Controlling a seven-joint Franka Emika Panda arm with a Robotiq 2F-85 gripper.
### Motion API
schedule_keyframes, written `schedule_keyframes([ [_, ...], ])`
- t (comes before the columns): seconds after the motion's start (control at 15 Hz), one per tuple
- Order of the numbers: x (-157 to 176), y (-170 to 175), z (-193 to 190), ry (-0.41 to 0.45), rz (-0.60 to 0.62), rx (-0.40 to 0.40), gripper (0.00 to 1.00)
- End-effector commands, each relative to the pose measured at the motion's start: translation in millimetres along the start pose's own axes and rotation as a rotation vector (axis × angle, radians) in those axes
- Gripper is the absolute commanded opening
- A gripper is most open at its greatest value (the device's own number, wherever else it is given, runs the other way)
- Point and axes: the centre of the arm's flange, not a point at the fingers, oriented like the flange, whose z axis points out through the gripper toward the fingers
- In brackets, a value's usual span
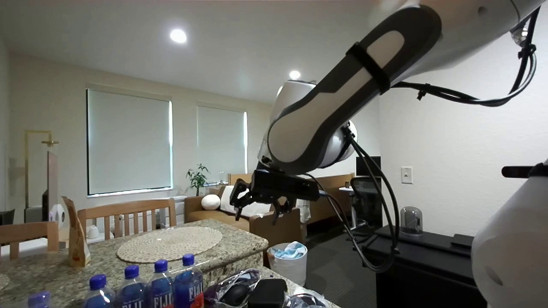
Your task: Remove the black object from the purse and put it on the counter
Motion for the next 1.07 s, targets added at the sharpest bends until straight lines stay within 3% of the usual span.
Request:
schedule_keyframes([
  [0.0, 0.4, -1.2, -0.1, -0.007, -0.005, 0.011, 1.0],
  [0.47, 0.7, -6.8, 7.8, -0.004, 0.029, 0.009, 1.0],
  [0.8, 7.3, 6.9, 34.8, 0.03, 0.317, 0.011, 1.0],
  [1.0, 3.0, 16.7, 75.3, 0.033, 0.475, 0.017, 1.0],
])
